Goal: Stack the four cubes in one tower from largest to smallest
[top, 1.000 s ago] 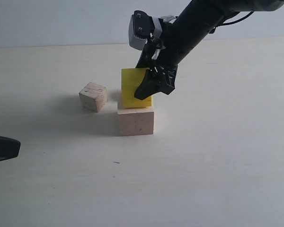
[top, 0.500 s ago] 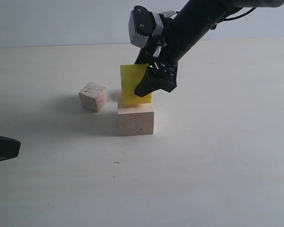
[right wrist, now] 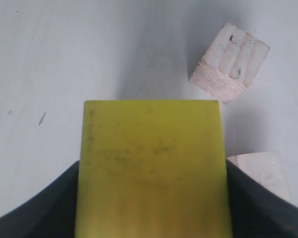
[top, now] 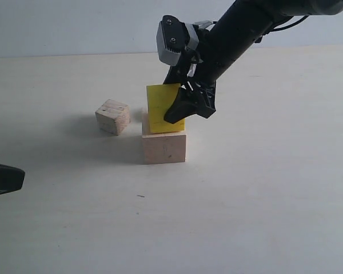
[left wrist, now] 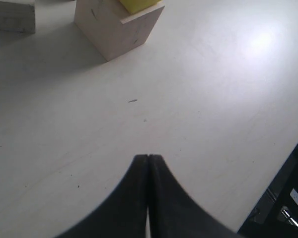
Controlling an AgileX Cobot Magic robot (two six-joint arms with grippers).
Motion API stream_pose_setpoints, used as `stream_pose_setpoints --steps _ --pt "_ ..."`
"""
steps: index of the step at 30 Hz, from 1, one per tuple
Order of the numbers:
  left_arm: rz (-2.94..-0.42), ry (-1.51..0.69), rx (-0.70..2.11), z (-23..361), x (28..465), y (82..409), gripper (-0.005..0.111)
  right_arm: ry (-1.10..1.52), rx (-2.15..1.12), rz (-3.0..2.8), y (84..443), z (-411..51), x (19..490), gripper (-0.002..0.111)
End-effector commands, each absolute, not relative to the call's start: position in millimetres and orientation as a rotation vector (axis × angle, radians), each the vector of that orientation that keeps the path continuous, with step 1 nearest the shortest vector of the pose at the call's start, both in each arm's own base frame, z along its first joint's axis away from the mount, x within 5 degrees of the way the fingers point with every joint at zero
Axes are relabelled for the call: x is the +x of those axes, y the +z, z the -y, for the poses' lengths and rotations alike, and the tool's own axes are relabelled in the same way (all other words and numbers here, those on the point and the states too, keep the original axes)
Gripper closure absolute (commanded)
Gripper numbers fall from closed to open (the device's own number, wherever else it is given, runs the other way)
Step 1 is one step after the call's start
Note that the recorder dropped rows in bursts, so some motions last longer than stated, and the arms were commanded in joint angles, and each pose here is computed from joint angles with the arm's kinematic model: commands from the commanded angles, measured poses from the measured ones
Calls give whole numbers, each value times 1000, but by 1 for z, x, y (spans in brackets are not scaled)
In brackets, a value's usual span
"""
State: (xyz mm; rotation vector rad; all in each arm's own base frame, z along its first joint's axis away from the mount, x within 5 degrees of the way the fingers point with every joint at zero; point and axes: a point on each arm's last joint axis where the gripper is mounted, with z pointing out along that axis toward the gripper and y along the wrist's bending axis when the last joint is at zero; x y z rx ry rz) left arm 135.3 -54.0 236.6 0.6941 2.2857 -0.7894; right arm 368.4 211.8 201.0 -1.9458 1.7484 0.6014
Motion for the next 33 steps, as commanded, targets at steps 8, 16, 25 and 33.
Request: stream_pose_setpoints --steps 8,16,25,33 --pt "-2277 -797 701 55 136 238 107 612 -1939 -1687 207 -214 368 108" --pt "-2277 -797 701 55 136 238 107 611 -1941 -1684 207 -214 368 108" --pt "-2277 -797 701 55 136 238 107 619 -1942 -1688 207 -214 367 107" --pt "-2277 -797 701 55 136 238 107 616 -1940 -1688 207 -214 367 64"
